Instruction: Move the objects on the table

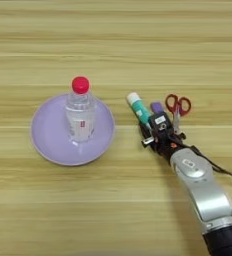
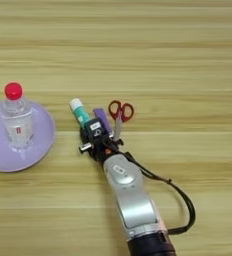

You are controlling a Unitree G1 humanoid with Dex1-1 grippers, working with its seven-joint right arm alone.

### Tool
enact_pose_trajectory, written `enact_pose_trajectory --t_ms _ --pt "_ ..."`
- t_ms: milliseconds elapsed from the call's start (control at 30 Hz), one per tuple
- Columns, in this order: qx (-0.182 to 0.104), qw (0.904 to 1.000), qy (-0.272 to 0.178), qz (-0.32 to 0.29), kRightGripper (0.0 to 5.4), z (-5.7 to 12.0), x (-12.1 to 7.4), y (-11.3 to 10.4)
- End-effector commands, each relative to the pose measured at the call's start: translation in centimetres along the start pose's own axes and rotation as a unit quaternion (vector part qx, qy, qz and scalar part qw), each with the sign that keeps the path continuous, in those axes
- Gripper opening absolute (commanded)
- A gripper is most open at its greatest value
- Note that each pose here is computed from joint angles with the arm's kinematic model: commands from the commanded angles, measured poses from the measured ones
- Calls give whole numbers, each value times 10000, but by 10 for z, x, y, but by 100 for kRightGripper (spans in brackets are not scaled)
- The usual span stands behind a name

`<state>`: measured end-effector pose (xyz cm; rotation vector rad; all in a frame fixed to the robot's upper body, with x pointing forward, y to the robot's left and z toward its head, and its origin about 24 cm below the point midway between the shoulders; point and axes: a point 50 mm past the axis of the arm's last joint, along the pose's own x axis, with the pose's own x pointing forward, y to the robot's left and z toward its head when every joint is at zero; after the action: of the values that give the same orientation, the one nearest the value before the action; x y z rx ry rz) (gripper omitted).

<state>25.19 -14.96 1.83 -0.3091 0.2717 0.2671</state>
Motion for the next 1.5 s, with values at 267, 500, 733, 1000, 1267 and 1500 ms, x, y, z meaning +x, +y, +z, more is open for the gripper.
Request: enact_pose_trajectory --t_ms 267,500,733,1000,1267,1500 --pt "1 9955 -741 -582 167 35 -3 -25" --pt "80 9922 -829 -930 167 38 -8 -43" --pt "108 9869 -656 -1471 167 33 -13 -67" --pt "-17 9774 -117 -2112 167 15 -16 -93" --pt "-30 9722 166 -2335 167 2 -13 -104" --pt "-37 9720 252 -2334 167 -3 -11 -104"
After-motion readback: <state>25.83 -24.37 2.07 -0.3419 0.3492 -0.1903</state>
